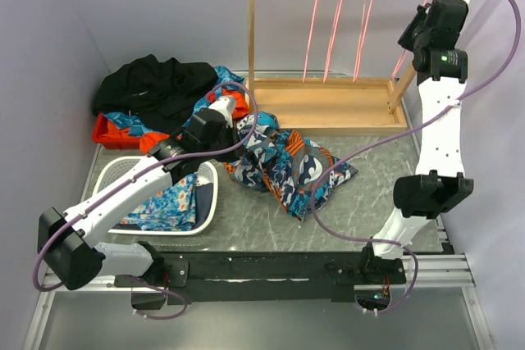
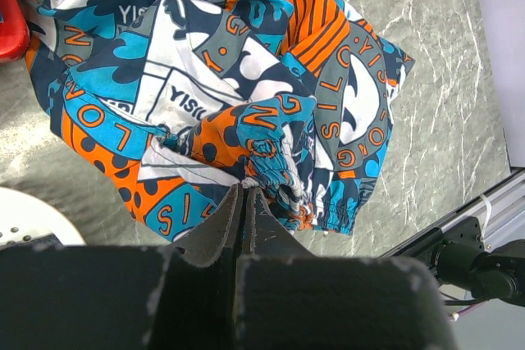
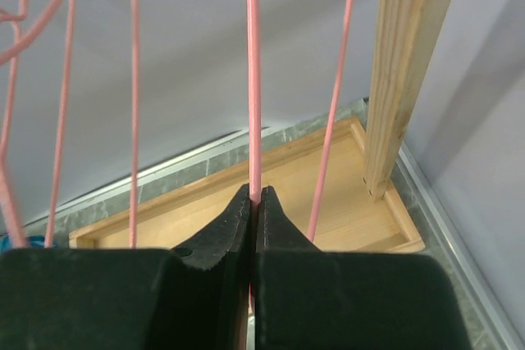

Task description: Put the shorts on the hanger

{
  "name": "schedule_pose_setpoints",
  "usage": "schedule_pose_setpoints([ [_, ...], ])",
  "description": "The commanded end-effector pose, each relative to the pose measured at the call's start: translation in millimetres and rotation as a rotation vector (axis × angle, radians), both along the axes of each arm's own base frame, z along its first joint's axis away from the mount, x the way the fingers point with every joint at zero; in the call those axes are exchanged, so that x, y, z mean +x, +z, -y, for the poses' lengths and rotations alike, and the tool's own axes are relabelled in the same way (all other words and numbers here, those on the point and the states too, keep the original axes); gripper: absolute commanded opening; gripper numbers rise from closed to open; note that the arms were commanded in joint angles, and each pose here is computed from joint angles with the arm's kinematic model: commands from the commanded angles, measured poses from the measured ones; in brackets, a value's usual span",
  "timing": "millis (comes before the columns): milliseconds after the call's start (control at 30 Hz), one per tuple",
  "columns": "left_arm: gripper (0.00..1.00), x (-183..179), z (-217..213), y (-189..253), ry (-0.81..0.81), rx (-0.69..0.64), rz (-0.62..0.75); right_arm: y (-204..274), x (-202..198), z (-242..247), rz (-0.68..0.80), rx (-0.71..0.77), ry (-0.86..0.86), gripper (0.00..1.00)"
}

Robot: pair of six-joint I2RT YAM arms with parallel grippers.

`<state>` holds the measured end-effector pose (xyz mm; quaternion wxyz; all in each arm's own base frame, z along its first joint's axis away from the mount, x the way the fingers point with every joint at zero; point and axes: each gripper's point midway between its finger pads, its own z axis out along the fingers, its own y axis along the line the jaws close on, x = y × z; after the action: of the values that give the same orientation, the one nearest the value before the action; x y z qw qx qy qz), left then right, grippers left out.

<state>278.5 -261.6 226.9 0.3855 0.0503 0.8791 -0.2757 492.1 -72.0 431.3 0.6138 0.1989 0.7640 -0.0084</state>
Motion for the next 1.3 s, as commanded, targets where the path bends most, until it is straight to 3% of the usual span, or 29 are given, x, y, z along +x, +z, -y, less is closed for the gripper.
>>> schedule_pose_setpoints([
  [0, 0.01, 1.1, 3.9, 8.1, -0.018, -0.020, 0.028, 76.1, -33.0, -18.3, 0.219, -0.073, 0.077, 0.00],
  [333, 0.01, 1.5, 1.7, 3.8, -0.010, -0.015, 0.022, 83.5, -47.3, -48.0, 0.265, -0.072, 0.210, 0.00],
  [667, 0.01, 8.1, -7.5, 1.3, 0.028, -0.019, 0.021, 48.1, -89.6, -61.3, 0.197, 0.046, 0.230, 0.00],
  [867, 0.01, 16.7, -14.6, -2.1, 0.087, -0.021, 0.024, 13.6, -141.6, -80.4, 0.134, 0.158, 0.269, 0.00],
  [1033, 0.01, 29.1, -18.9, -6.9, 0.169, -0.022, 0.005, -42.4, -203.0, -96.3, 0.060, 0.233, 0.285, 0.00],
  [1267, 0.01, 54.1, -6.3, -10.3, 0.229, -0.043, -0.014, -120.5, -282.9, -157.0, -0.097, 0.403, 0.531, 0.00],
])
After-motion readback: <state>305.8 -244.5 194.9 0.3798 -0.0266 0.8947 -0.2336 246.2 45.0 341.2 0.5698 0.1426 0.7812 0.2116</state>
